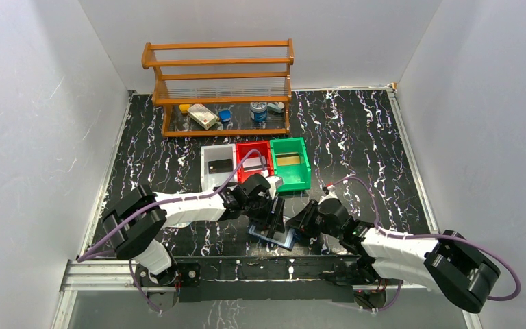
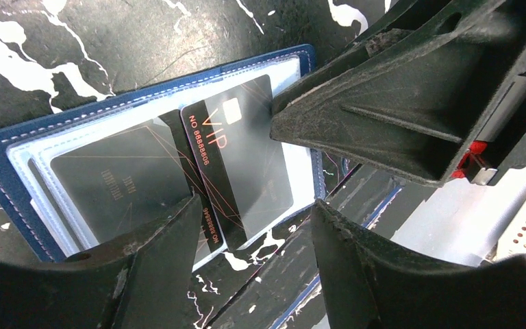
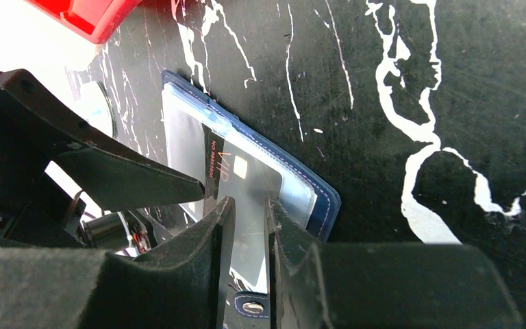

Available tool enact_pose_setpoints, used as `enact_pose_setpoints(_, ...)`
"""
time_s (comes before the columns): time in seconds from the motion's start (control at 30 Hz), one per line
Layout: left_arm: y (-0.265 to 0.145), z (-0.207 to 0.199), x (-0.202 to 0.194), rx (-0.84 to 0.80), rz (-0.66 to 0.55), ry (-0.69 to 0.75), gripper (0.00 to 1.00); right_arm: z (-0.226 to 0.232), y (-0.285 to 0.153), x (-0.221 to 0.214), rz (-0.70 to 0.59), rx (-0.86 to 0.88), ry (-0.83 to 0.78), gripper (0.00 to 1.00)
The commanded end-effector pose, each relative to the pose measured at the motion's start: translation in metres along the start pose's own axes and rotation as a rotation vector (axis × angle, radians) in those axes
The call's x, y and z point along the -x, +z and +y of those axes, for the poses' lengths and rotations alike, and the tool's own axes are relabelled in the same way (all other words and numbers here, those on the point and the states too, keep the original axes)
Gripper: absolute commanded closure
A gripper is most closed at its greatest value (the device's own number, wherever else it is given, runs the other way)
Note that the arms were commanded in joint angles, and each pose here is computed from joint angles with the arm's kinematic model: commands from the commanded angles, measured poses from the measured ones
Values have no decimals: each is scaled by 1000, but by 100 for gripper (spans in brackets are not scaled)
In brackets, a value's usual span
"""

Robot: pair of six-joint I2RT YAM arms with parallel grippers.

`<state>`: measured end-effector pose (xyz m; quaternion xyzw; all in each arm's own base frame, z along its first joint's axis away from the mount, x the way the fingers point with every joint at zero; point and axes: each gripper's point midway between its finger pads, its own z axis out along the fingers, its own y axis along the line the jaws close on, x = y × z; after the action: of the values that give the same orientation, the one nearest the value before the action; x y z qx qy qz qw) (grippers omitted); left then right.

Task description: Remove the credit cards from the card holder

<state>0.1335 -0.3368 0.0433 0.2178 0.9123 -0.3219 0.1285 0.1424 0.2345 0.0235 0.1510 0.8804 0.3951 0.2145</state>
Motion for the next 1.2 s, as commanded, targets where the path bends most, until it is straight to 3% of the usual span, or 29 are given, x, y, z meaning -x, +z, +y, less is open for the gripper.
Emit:
enact_pose_setpoints(0.0,2,23,-23,79,48,-76,42,-71,-6,-22,62,-227,-20,68)
enact_pose_setpoints(0.17,-1,28,-23,76,32,-121,44,-74,-6,-24,66,-226,-10,68)
enact_pose_setpoints(0.4,-6,17,-18,-89,19,-219,55,-76,-6,-25,69,-230,-9,68)
enact_pose_setpoints(0.77,-11,-6,-8,-227,40,-204,72,-75,-4,-25,74,-229,-1,68)
enact_pose_setpoints(0.9,-8,-8,-8,-246,59,-208,84,-74,-4,-24,67,-225,-1,68)
enact_pose_setpoints(1.17,-10,-5,-7,-230,39,-196,90,-73,-3,-24,70,-230,-3,68)
